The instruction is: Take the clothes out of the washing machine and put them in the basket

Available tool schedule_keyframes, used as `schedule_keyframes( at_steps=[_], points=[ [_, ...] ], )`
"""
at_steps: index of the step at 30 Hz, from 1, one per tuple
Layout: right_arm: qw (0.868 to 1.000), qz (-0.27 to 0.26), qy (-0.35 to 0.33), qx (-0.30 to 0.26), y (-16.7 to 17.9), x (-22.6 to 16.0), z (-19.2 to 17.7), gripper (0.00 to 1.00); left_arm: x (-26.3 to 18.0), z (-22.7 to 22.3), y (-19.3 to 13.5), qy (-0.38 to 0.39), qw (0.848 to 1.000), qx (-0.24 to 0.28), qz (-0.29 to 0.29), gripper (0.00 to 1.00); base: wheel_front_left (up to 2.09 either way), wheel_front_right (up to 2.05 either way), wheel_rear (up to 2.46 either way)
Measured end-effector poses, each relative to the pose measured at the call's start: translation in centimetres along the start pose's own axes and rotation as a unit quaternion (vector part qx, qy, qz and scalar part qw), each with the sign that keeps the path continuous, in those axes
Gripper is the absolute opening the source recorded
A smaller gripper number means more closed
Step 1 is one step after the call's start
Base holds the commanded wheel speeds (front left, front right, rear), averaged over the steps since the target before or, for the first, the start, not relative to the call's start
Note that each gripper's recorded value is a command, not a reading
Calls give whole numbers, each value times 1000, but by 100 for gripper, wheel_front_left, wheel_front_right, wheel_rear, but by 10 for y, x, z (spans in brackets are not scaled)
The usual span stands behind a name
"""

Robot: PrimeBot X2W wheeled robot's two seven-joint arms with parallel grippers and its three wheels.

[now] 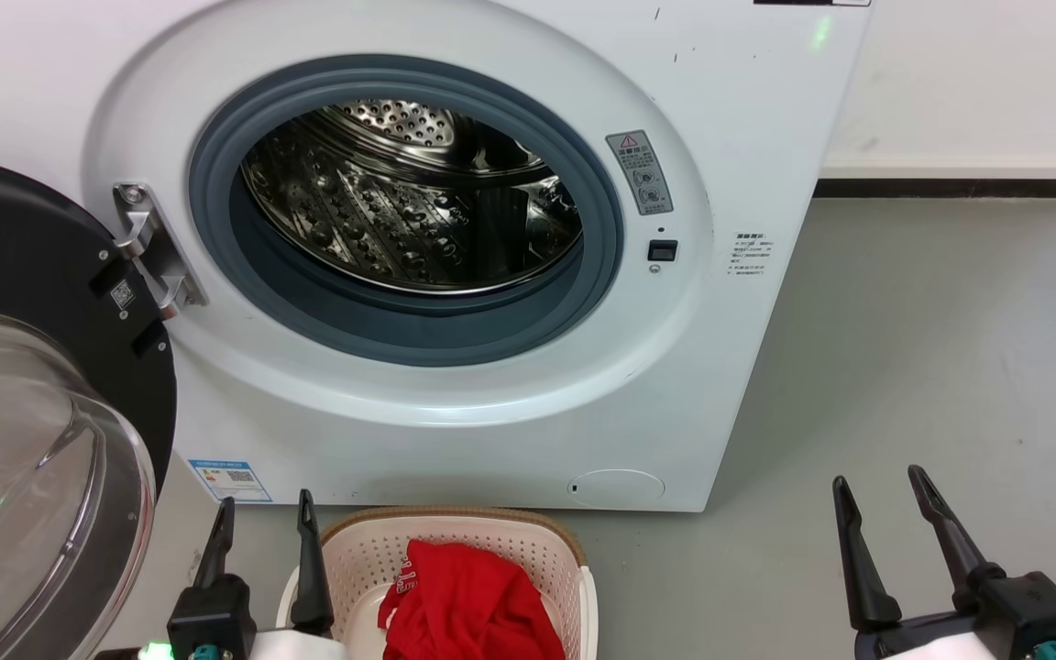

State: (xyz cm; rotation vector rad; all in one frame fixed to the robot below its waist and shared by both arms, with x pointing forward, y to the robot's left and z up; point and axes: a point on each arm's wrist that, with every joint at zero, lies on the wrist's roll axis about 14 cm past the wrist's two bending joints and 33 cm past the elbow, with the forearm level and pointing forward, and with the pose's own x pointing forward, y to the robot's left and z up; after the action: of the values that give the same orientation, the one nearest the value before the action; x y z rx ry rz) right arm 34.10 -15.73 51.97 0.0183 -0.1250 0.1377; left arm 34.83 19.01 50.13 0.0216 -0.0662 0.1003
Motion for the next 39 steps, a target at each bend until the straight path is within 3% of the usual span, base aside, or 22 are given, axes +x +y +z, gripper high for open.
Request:
schedule_keyframes(
  at_steps=[22, 23, 29, 39],
  points=[
    [1000, -6, -3, 5, -2, -10, 2, 100, -10, -12, -2, 19, 1000, 9, -17, 100, 0, 0, 0],
    [1000, -6, -3, 5, -2, -10, 2, 0, -10, -12, -2, 19, 1000, 9, -17, 0, 0, 0, 0],
    [1000, -9, 23, 13, -2, -15, -14, 0, -19, -35, -2, 59, 998, 3, -14, 0, 0, 0, 0],
    [992, -37, 35, 114, -11, -14, -21, 0, -17, -43, 6, 90, 991, -97, 11, 0, 0, 0, 0]
  ],
)
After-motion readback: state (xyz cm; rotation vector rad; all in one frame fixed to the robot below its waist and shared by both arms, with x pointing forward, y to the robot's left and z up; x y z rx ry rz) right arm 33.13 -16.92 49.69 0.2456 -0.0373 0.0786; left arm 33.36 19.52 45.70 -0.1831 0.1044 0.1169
